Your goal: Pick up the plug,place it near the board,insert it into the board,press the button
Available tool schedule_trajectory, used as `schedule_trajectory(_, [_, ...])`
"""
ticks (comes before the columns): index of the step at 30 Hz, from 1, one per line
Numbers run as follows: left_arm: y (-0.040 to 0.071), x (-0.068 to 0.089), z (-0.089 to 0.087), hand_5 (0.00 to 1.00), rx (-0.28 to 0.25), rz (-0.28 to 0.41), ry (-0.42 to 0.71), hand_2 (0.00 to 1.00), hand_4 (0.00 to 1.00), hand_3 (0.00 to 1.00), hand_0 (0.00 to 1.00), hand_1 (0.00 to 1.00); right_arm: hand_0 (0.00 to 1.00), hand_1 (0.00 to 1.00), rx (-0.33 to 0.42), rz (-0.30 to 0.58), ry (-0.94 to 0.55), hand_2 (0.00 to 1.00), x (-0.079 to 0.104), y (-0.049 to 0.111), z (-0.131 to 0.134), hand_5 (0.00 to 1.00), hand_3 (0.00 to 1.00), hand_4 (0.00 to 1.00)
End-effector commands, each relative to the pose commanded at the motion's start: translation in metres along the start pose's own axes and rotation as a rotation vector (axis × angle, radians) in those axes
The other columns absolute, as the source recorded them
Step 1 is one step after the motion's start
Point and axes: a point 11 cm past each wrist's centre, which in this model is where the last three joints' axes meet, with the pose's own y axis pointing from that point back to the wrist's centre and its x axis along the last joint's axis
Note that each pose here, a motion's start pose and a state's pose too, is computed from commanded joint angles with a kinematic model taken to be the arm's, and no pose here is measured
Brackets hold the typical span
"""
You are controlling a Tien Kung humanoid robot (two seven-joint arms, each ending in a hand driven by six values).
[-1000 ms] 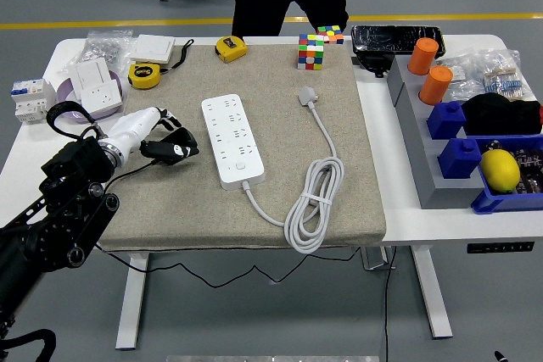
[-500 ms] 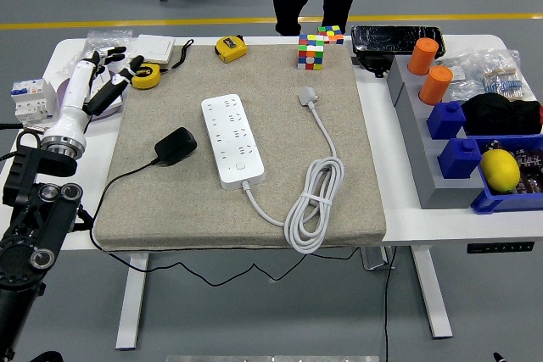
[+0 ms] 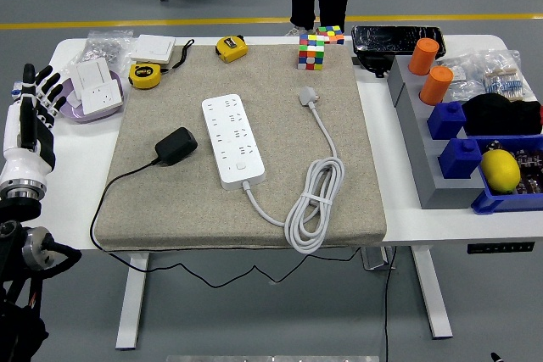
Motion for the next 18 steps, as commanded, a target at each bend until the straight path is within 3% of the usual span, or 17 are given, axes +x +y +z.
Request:
schedule_trajectory(8, [0.012, 0.008, -0.016, 0.986, 0.059, -0.002, -0.090, 0.874, 0.998, 0.841, 0.880, 0.915, 0.913, 0.794, -0.006, -0.004, 0.007, 0.774, -0.002, 0.000, 0.004, 0.998, 0.793, 0.998])
schedule_trajectory(9, [0.012, 0.009, -0.017, 0.991, 0.063, -0.003, -0.108, 0.883, 0.998, 0.806, 0.902, 0.932, 0.914, 0.794, -0.006, -0.005, 0.007, 0.774, -0.002, 0.000, 0.004, 0.998, 0.793, 0.998])
schedule_trajectory(18, [0.017, 0.007, -0.014, 0.980, 0.054, -0.008, -0.200, 0.848, 0.998, 0.770, 0.878, 0.914, 0.913, 0.794, -0.002, -0.001, 0.012, 0.774, 0.001, 0.000, 0.002, 0.998, 0.793, 0.998])
